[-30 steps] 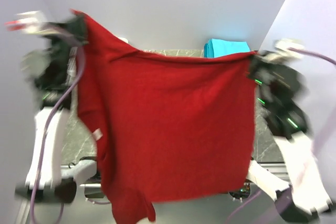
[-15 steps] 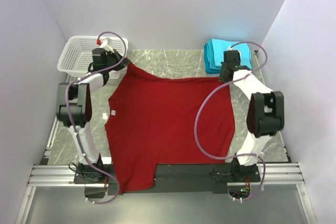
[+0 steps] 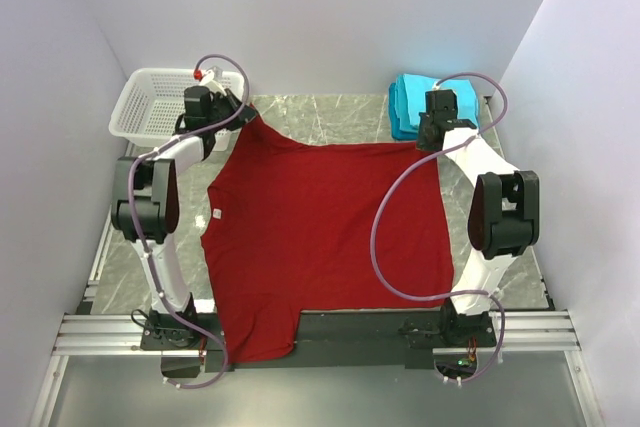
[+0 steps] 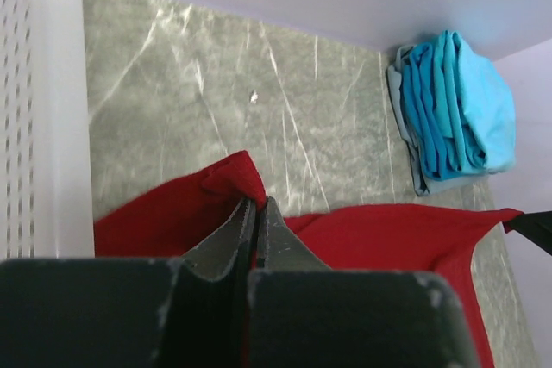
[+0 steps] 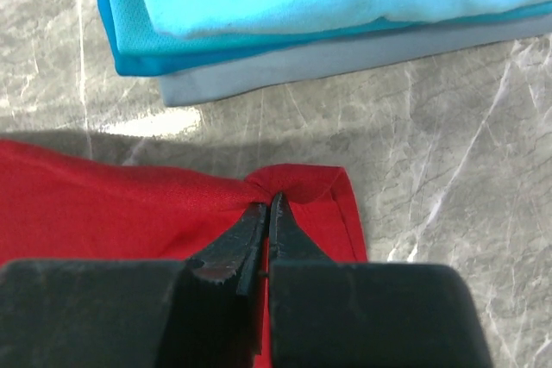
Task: Fold and stack the t-shirts
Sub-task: Fold the tshirt
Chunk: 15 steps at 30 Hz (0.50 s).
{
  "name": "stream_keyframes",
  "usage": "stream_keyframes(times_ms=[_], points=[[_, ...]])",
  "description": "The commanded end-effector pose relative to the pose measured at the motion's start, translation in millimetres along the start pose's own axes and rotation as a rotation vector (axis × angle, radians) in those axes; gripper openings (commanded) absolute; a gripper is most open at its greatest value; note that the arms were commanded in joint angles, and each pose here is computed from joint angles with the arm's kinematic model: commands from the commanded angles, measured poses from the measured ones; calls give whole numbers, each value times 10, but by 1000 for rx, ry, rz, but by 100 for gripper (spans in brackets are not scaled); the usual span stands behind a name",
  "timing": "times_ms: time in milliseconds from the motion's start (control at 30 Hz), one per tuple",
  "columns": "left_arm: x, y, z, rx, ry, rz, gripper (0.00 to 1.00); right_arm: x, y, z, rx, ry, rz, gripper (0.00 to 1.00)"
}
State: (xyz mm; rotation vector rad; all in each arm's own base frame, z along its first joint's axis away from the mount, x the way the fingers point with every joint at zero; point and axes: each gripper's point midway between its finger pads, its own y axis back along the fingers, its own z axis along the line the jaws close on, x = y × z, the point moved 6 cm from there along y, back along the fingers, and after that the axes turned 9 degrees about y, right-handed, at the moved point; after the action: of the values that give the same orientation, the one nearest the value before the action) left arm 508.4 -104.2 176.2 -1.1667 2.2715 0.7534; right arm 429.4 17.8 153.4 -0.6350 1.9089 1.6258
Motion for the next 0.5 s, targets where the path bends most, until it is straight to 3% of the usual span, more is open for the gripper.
stream_keyframes(times_ms=[0,200,400,467], points=[[-112,278,-333,-9,-15,-50,1,-171,207,-64,-15,16,-54,0],[1,748,-469,-165,40,-76,1,-103,367,-72,-40,33,-62,0],[421,1228,-498,-357,131,-48,1,-26,485,-140,-15,49,-48,0],[458,1409,-588,-346,171,-72,1,-9,525,-134,-26,53,-51,0]])
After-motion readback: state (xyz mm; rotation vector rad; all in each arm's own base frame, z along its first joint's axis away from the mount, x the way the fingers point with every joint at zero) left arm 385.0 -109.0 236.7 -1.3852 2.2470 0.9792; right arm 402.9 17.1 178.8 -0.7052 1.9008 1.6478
